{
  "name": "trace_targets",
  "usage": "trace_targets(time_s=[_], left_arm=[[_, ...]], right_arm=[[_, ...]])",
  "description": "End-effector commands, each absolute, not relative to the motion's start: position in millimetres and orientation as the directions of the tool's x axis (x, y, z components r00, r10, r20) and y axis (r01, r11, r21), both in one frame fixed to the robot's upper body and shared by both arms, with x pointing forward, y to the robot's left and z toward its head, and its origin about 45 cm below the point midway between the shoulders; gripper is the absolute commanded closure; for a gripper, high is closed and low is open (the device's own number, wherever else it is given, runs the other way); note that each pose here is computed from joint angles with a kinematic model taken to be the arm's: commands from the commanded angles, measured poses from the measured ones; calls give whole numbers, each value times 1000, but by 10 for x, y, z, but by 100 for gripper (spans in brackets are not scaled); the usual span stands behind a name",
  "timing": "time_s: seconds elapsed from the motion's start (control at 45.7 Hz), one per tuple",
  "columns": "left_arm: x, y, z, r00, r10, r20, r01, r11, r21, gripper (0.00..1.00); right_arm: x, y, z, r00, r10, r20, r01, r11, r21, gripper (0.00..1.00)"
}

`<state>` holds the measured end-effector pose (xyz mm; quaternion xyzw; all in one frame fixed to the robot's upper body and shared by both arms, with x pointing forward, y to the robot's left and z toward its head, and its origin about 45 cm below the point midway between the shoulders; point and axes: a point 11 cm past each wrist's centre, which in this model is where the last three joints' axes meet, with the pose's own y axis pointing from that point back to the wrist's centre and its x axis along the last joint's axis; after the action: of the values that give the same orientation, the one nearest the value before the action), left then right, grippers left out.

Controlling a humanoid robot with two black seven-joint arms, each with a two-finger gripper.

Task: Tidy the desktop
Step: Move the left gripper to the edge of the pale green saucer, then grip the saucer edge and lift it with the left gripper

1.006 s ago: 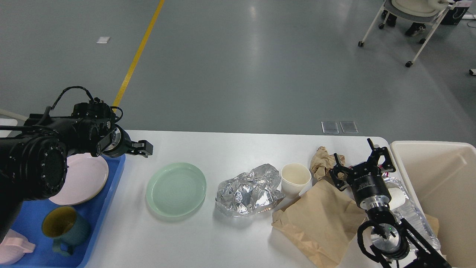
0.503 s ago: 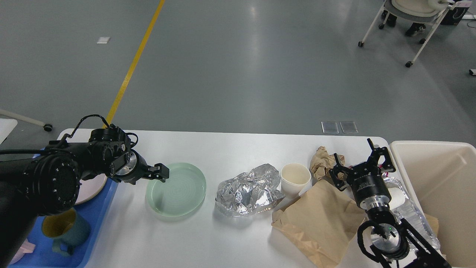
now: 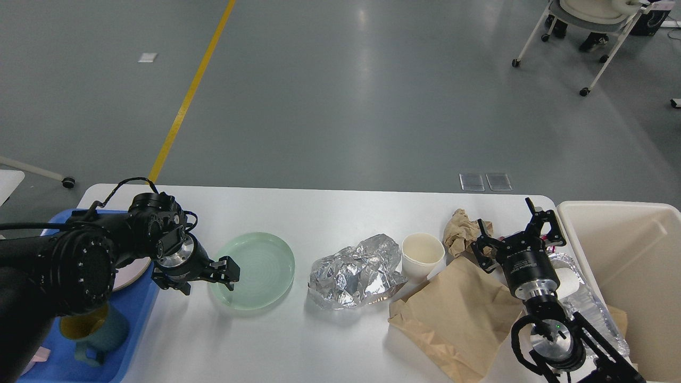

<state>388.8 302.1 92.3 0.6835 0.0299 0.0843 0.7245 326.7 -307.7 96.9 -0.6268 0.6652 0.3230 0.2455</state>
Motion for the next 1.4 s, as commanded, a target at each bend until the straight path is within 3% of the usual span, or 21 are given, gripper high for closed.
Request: trace_targets(time_s=[0.0,0.109,0.35,0.809,0.919,1.378], left_arm=[[3925,3012,869,980,157,124,-131,34,991,7],[3954,3031,865,974,163,157,-159,2,987,15],[3927,3046,849,968,207,143,-135,-52,989,56],[3892,3079,817,966,221,135,-126,-54,991,95],[3859,3085,792,968,222,120,-111,-54,992,100],[3951,3096,976,970,221,101,-93,-44,995,100]], right_arm=[[3267,-3077,969,-94,-675,-732,-993,6,122,0],[3267,-3077,969,-94,-675,-732,-993,6,122,0],[3267,-3079,967,-97,-676,-731,-992,8,124,0],[3267,-3077,969,-94,-675,-732,-993,6,122,0],[3267,-3077,969,-94,-675,-732,-993,6,122,0],[3267,-3077,969,-94,-675,-732,-993,6,122,0]])
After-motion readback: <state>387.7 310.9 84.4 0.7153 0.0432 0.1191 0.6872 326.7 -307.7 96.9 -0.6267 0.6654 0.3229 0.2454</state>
